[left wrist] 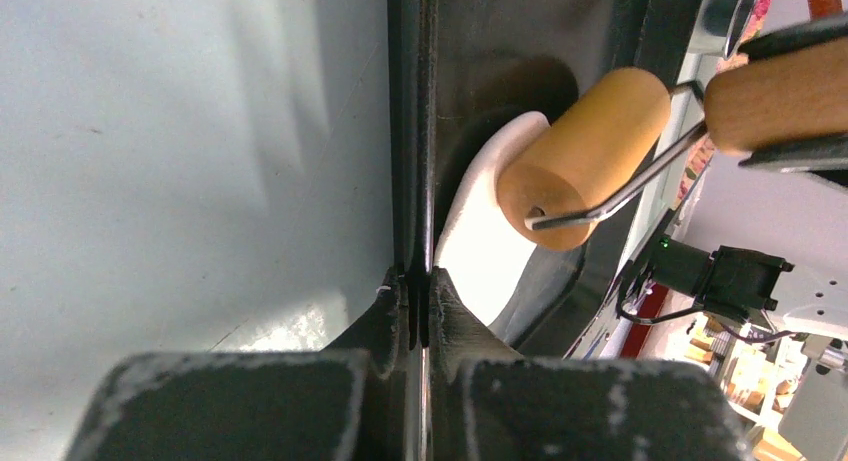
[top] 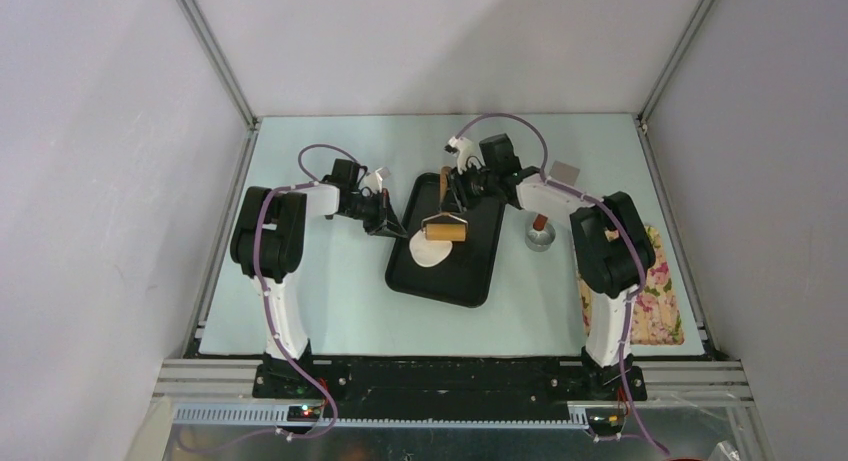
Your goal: Roll out the dumpling wrappers from the dough
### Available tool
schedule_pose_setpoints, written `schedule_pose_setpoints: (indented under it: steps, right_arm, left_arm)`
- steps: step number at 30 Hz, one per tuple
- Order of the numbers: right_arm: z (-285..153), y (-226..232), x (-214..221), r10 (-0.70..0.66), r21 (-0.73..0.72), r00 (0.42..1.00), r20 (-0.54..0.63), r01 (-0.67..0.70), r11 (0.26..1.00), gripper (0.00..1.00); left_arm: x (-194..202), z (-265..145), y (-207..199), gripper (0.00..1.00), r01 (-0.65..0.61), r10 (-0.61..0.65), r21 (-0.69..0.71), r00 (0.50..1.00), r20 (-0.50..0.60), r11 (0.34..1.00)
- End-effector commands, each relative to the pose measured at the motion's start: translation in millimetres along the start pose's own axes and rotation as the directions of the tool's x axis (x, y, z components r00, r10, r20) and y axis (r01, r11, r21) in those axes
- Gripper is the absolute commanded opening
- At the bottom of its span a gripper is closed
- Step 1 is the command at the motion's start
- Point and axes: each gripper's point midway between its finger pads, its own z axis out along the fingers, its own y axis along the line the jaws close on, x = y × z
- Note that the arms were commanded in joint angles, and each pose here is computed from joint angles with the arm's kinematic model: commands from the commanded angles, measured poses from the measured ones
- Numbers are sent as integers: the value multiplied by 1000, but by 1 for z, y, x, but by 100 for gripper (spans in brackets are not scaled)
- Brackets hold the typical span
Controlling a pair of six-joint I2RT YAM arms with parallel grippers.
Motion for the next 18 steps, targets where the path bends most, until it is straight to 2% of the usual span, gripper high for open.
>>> schedule_pose_setpoints:
  steps: [1,5,18]
  right_arm:
    - [-10,10,43,-7,-6,995,-102,6,1000,0]
    - [-12,16,68,20,-14,990,-142,-22,1000,0]
    - [-14,34,106,22,-46,976,-217,-32,998,0]
  left_arm:
    - [19,2,18,0,50,-53,-48,997,-60,998]
    - [18,2,18,0,49,-52,-48,997,-57,998]
    - [19,1,19,0,51,-53,-50,997,-57,997]
